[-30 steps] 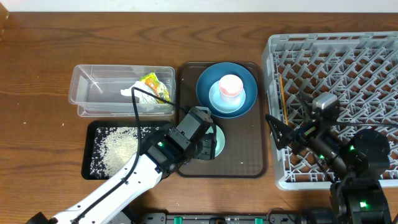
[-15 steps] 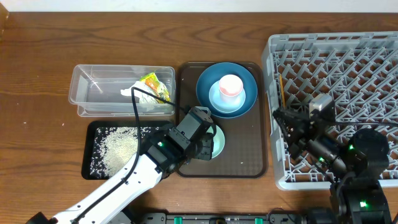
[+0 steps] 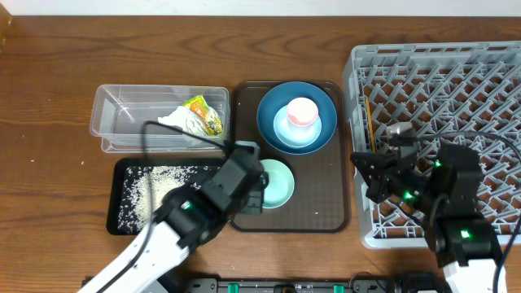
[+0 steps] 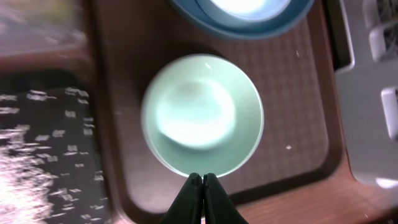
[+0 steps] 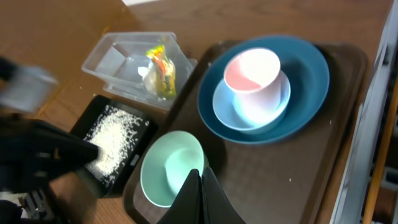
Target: Sort waste into correct bins and load items into the dishwasher rack
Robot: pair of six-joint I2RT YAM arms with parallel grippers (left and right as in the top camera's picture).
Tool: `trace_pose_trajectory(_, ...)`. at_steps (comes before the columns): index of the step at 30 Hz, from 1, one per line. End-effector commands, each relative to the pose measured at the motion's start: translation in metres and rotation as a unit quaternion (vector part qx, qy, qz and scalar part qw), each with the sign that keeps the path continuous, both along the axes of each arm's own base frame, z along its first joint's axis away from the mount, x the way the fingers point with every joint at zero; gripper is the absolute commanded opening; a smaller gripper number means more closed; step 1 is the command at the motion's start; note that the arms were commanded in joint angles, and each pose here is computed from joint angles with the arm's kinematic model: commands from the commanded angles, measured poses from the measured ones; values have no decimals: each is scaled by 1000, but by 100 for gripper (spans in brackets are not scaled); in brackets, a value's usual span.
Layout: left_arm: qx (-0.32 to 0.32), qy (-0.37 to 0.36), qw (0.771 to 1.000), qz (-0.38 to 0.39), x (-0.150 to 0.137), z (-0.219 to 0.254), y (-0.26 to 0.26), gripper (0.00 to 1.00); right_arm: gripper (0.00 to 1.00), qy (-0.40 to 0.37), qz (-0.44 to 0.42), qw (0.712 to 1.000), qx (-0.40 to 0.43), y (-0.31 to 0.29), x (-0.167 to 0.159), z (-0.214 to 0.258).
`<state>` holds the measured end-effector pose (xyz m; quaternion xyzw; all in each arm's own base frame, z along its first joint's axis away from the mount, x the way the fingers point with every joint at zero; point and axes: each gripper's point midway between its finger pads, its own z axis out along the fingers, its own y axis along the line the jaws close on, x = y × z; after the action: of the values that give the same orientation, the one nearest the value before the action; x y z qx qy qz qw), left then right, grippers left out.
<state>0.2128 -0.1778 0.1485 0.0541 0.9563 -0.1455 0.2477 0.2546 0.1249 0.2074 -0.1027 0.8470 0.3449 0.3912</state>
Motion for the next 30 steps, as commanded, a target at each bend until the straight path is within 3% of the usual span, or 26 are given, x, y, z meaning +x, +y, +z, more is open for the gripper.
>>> trace_pose_trajectory(1,19,-54,998,36,9,21,21,6,1,2,10,1000,-4,6,4,1)
trace_pose_trajectory(10,6,-62,988,140,8,38,77,6,1,6,23,996,-84,33,4,-20)
trace_pose_trajectory(21,18,-13,942,334,2,26,161,17,1,-34,21,983,-177,70,6,-27)
trace_pose_trajectory(25,27,0,934,356,-1,21,172,45,5,-47,29,979,-197,89,10,-38)
trace_pose_trajectory(27,30,6,934,357,-2,19,172,53,12,-55,35,978,-197,98,12,-39)
trace_pose_trajectory(30,33,11,933,357,-1,16,172,79,25,-72,47,979,-186,116,14,-38)
